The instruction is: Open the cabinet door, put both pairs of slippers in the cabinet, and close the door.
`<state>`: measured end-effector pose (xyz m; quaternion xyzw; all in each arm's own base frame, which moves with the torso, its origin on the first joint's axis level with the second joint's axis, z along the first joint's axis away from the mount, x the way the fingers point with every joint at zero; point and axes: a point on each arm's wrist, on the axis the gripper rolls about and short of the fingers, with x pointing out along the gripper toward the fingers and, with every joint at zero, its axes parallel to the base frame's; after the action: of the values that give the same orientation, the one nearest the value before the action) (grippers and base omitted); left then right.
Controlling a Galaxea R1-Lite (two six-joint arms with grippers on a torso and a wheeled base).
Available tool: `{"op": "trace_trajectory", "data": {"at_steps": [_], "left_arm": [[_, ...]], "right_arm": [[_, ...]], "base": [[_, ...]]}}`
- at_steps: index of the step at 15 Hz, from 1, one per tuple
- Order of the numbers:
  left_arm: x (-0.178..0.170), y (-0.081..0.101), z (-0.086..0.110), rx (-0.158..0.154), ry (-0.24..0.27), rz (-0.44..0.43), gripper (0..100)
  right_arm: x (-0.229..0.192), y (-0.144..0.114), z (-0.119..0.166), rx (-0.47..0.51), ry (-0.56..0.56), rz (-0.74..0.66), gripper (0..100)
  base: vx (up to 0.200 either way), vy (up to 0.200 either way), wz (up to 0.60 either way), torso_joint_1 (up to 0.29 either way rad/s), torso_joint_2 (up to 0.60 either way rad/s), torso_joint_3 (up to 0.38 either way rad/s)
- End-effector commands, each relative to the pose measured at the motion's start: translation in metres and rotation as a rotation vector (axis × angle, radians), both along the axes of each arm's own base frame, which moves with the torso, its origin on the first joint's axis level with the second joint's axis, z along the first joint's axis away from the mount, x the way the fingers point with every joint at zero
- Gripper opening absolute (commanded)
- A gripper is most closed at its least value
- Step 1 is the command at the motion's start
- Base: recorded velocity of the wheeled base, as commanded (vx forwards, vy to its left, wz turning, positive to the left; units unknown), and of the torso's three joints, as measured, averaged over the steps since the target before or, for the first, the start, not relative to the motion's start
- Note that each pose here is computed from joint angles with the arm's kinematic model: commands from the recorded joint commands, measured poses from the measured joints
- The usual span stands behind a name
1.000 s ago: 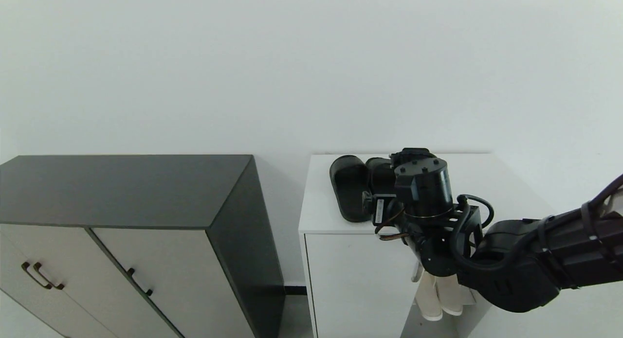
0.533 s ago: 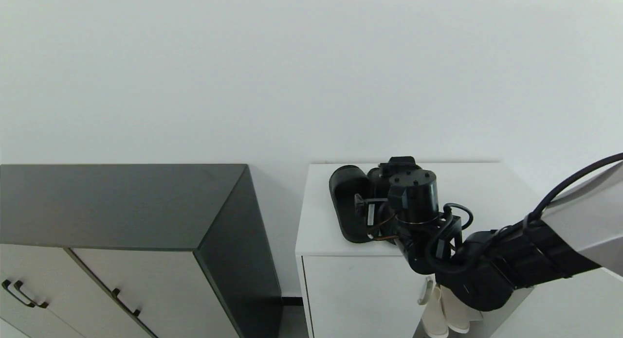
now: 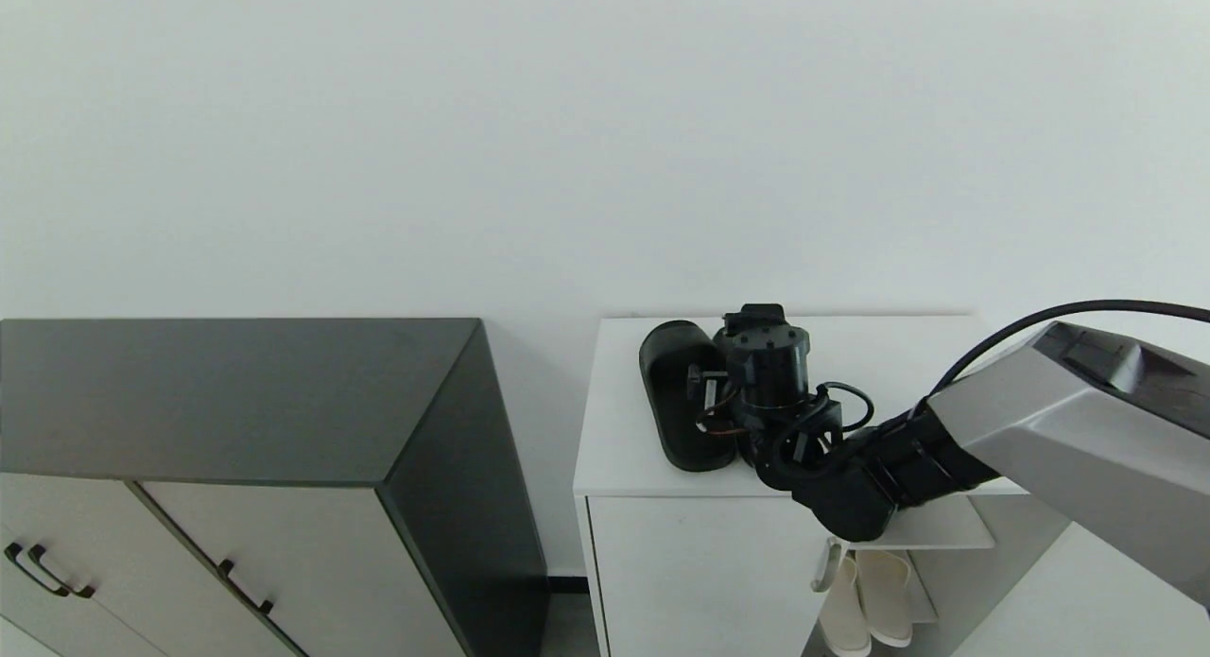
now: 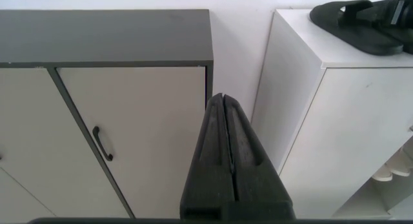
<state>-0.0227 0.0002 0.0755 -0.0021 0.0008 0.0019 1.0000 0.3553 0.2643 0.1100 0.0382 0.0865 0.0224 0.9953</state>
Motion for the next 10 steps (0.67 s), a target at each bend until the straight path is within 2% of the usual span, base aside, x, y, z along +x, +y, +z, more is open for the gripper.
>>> {"op": "trace_trajectory", "data": {"at_steps": [1, 3, 4, 10], "left_arm": [[0.000, 0.000, 0.000, 0.000, -0.002, 0.001, 0], [0.000, 0.000, 0.000, 0.000, 0.000, 0.001, 0], [0.000, 0.000, 0.000, 0.000, 0.000, 0.001, 0], [0.000, 0.000, 0.000, 0.000, 0.000, 0.001, 0]], "right_arm": [[0.013, 0.001, -0.011, -0.004, 0.006, -0.013, 100], [0.015, 0.001, -0.010, 0.003, 0.000, -0.006, 100], [0.016, 0.002, -0.007, 0.005, -0.007, -0.005, 0], [0.013, 0.002, 0.005, -0.017, -0.034, 0.017, 0]], "base": [[0.000, 0.000, 0.00, 0.000, 0.00, 0.000], [0.000, 0.000, 0.00, 0.000, 0.00, 0.000], [0.000, 0.000, 0.00, 0.000, 0.00, 0.000], [0.000, 0.000, 0.00, 0.000, 0.00, 0.000]]}}
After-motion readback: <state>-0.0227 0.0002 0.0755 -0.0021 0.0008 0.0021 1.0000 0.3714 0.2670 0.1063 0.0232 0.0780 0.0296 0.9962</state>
